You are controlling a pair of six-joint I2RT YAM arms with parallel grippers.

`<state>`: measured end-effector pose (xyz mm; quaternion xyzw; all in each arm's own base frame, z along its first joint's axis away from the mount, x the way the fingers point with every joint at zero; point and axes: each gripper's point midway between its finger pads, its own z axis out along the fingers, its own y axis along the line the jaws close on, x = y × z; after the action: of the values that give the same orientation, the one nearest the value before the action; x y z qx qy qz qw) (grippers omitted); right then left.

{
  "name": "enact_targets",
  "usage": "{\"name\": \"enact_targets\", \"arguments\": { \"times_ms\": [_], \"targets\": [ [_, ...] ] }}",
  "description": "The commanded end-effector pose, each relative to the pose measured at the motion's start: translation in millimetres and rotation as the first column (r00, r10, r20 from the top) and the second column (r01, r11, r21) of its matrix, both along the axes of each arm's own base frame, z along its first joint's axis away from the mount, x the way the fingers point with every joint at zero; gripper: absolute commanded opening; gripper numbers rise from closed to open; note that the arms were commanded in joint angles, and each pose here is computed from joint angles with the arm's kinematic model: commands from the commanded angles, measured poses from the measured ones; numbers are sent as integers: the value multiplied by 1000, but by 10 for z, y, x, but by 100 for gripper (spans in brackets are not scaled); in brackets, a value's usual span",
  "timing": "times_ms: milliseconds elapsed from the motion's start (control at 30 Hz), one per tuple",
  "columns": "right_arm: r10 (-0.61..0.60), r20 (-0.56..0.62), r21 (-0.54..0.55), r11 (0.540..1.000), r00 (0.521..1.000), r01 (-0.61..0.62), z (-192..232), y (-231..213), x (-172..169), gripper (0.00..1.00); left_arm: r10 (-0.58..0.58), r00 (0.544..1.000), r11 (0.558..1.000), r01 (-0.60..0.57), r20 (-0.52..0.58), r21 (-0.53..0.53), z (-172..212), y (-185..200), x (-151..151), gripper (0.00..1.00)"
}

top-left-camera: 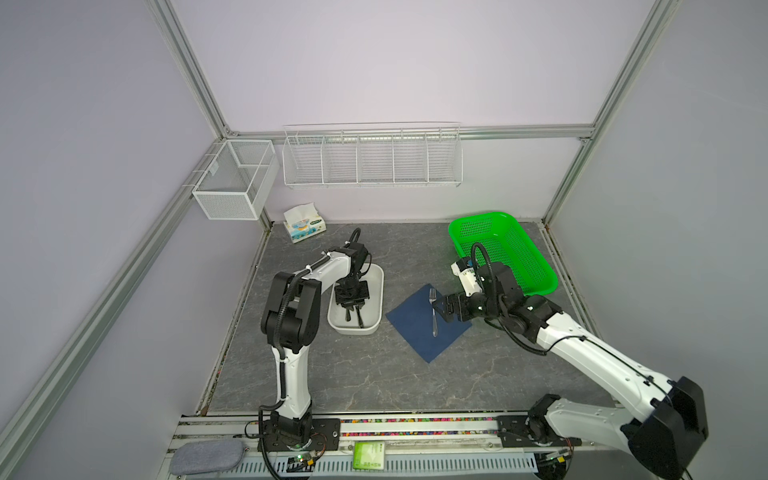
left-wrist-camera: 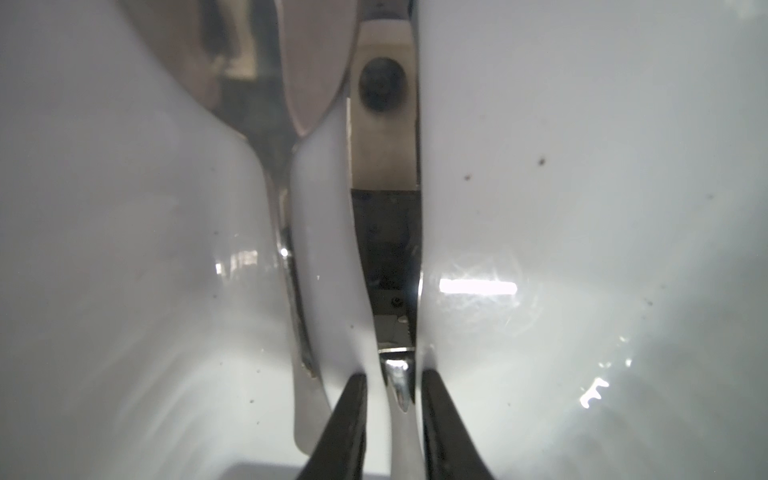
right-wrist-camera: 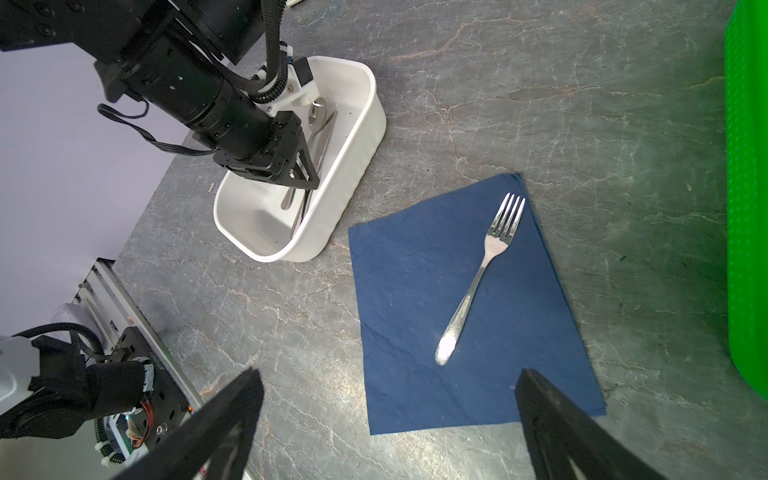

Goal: Place the utensils on the paper napkin and roll it up
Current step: 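Lower the left gripper and grasp the silver knife handle in the tray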

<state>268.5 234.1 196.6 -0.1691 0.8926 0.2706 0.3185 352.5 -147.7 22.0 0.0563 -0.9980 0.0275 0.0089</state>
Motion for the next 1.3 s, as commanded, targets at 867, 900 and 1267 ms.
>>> {"name": "enact_targets", "arguments": {
  "times_ms": [867,900,1267],
  "targets": [
    [0,-1,-22,1000,1000,0,-9,5,18,98,-31,995,995,39,-95,91,-516,77,-215,7],
    [0,-3,-22,1000,1000,0,-16,5,14,98,-32,995,995,41,-90,94,-490,85,-210,6],
    [-28,28,-23,999,999,29,37,-57,26,98,-39,999,997,39,-5,61,-83,25,-71,1]
  ]
}}
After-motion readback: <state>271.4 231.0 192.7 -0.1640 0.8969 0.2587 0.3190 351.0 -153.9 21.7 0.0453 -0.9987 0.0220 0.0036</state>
